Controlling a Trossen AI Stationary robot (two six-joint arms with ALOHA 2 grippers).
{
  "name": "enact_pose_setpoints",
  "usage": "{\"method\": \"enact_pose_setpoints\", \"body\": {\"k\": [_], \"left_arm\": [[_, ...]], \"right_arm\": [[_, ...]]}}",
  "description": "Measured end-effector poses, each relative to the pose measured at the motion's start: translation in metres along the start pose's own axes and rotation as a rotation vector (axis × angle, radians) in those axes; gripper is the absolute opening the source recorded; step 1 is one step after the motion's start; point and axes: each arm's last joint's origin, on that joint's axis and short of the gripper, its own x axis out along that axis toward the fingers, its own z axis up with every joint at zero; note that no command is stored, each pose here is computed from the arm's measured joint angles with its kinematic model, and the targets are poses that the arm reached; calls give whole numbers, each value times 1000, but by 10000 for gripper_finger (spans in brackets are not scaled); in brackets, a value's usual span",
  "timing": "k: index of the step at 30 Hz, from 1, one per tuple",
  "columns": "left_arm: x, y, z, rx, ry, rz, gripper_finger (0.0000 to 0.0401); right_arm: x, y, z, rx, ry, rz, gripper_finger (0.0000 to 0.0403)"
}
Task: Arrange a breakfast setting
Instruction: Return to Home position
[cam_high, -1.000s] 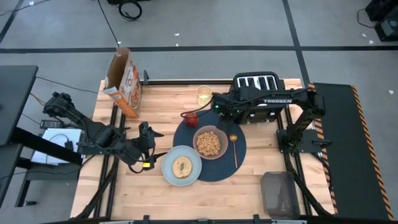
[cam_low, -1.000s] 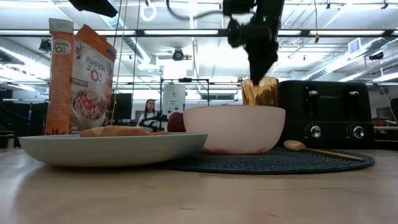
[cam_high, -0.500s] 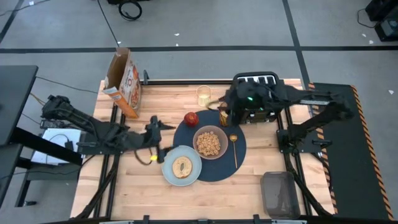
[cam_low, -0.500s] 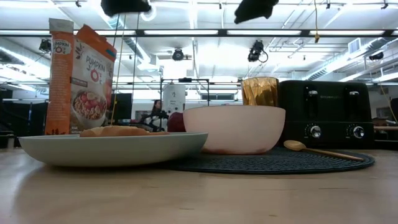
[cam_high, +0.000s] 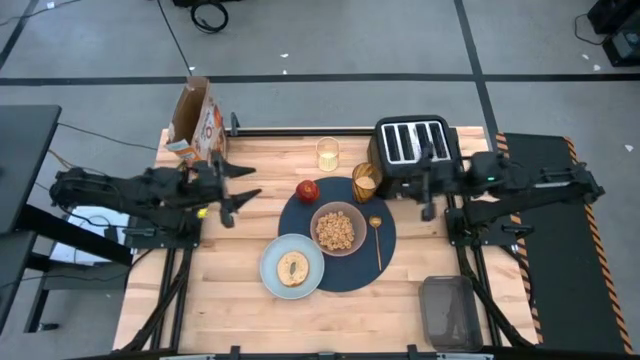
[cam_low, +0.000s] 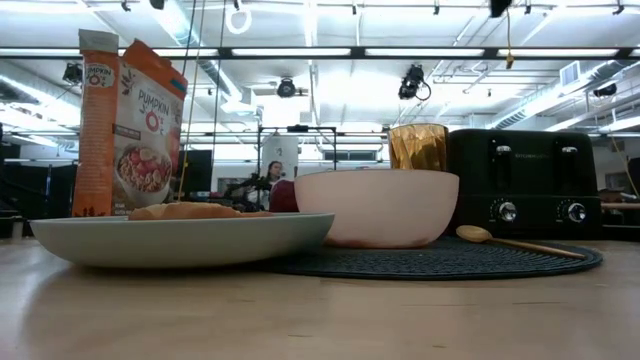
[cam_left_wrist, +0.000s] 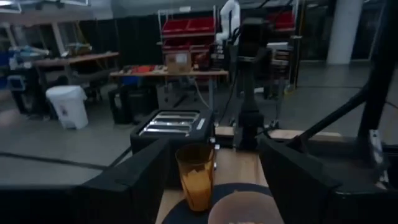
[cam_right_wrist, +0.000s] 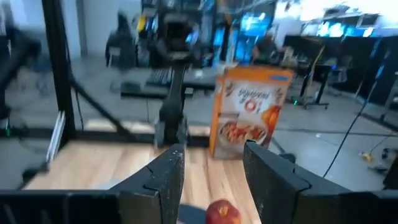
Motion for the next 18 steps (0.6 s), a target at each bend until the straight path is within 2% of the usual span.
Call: {"method": "enact_pose_setpoints", "body": {"k": [5,9,15,18], "left_arm": [[-12,6,1,30,17,0,231],[-22,10,0,11,-23,6,212],[-34,14,-43,-5,-65,0,187],[-45,16,-60,-16,-110,-84,174]], "right_arm": [[-29,-4,-5,182,-60,-9,171],[-40,-1,-31,147,-42,52,173],[-50,1,-81,156,-108,-23,172],[-61,2,-97,165,-134,-25,172]]}}
